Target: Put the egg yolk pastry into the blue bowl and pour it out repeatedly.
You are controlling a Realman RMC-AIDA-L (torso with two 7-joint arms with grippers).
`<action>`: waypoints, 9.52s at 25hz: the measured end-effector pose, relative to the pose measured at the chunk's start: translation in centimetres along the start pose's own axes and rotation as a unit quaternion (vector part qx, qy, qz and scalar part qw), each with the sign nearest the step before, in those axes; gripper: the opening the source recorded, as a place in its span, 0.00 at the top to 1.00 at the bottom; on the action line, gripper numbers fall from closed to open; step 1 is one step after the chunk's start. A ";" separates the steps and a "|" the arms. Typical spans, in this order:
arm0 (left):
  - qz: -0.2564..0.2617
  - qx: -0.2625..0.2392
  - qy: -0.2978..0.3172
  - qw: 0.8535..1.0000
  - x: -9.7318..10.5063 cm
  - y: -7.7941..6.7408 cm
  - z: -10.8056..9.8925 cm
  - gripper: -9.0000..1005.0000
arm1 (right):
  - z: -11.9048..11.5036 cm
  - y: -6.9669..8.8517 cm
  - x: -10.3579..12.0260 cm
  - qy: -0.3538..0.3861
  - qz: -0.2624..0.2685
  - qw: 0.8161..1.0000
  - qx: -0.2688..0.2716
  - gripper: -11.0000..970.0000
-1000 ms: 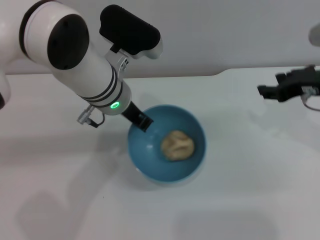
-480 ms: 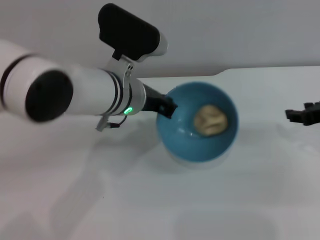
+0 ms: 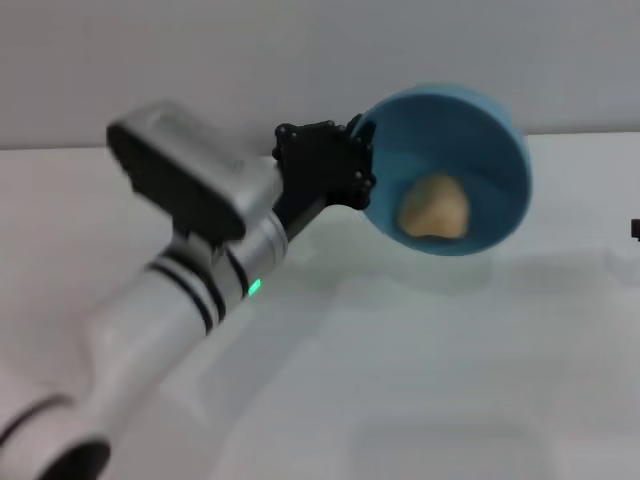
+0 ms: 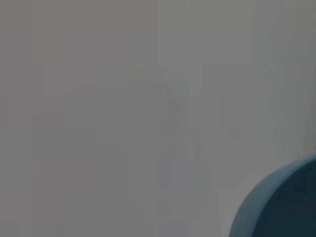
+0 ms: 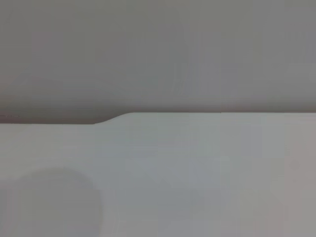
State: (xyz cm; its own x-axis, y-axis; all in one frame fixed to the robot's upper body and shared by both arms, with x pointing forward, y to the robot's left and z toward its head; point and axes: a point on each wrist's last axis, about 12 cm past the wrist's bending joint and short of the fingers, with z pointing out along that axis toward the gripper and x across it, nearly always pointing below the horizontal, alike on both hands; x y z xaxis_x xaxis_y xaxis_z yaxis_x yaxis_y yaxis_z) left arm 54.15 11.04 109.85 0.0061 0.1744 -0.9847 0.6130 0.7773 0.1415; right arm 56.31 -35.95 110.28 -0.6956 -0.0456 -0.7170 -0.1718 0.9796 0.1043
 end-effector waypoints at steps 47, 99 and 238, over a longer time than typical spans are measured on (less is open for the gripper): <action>-0.058 -0.067 0.021 0.996 -1.2 3.6 2.4 0.99 | 1.4 8.0 -1.2 0.027 -0.106 0.976 -0.188 0.46; -0.047 -0.030 0.464 0.884 -3.8 8.4 3.7 0.99 | 2.2 19.5 0.8 0.333 -0.277 0.859 -0.273 0.47; 0.054 0.095 0.532 0.839 -5.1 0.5 5.0 0.91 | 1.3 10.4 -7.2 -0.071 -0.195 0.975 -0.083 0.45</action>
State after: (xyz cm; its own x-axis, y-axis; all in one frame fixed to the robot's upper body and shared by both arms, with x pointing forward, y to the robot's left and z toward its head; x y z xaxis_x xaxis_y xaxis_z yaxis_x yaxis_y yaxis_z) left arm 58.34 7.49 114.42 -0.5778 0.7576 -0.3035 0.7696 0.6296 0.1063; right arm 60.43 -25.15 115.63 -0.4540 -0.3693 -0.8108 -0.5220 0.8478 -0.0939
